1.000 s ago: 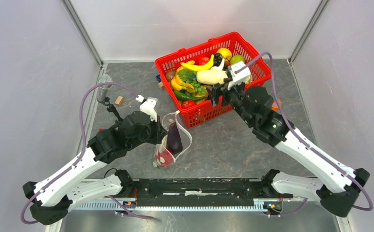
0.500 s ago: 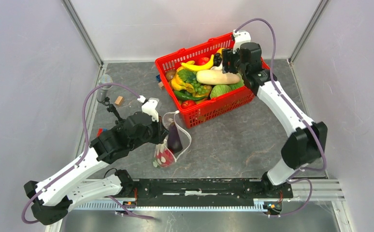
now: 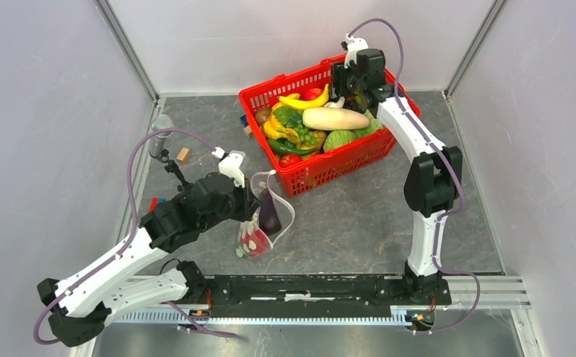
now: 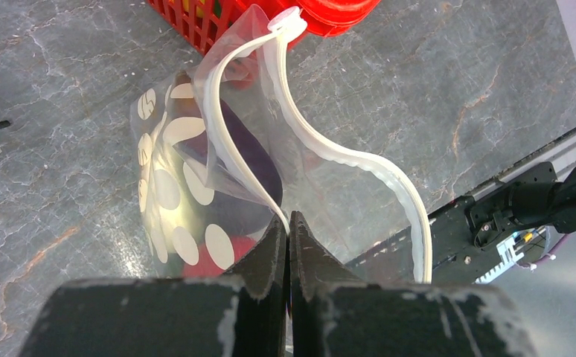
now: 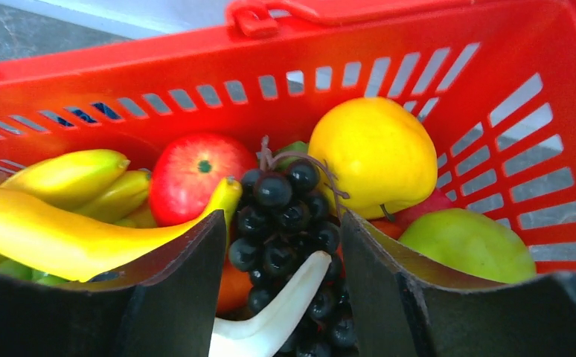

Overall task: Place the food in the zip-top bag and seal the zipper
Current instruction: Adjust the fake food in the bin.

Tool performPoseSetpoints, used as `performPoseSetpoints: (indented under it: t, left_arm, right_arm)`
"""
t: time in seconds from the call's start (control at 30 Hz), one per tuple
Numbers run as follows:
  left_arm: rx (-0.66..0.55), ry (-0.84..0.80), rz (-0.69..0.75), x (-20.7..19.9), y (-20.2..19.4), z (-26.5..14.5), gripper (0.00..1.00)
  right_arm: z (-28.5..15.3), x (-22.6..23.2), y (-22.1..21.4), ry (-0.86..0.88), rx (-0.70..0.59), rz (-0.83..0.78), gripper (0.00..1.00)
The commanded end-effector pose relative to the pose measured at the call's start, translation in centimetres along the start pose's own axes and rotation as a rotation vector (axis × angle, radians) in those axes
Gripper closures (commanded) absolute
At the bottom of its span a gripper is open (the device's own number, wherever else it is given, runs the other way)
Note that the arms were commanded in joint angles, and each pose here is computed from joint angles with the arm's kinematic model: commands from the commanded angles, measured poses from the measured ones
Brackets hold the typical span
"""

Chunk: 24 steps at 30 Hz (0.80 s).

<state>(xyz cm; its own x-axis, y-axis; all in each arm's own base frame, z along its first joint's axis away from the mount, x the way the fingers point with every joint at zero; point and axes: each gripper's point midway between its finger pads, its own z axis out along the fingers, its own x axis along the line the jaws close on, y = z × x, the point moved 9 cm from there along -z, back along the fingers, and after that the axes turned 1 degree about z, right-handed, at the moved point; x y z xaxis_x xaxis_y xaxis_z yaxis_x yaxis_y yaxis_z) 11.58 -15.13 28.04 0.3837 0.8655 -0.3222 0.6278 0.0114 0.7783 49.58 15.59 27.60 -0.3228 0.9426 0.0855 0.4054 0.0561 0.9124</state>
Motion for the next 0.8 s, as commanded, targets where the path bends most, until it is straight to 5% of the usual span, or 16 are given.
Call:
performPoseSetpoints:
  t: [0.0,0.4,0.53,0.63,0.77]
  left_arm:
    - [-0.054,-0.038,0.04,-0.2,0.8,0.1,0.98]
    - [-0.057,-0.051,0.042,-0.4,0.9,0.1,0.98]
    - [-0.059,-0.057,0.038,-0.4,0.9,-0.1,0.98]
    - [-0.06,-0.061,0.038,-0.5,0.9,-0.1,0.98]
    - [-0.061,-0.074,0.025,-0.6,1.0,-0.3,0.98]
  right_arm:
    - [0.5,-0.4,-0.1,0.032,0.002,0.038,0.4]
    - [3.8,-1.0,-2.6,0.007,0.089,0.047,0.45]
    - [3.9,-0.9,-2.5,0.002,0.073,0.058,0.61]
    - [2.9,-0.7,-0.8,0.015,0.024,0.054,0.83]
    - [0.1,0.0,2.5,0.054,-0.099,0.042,0.97]
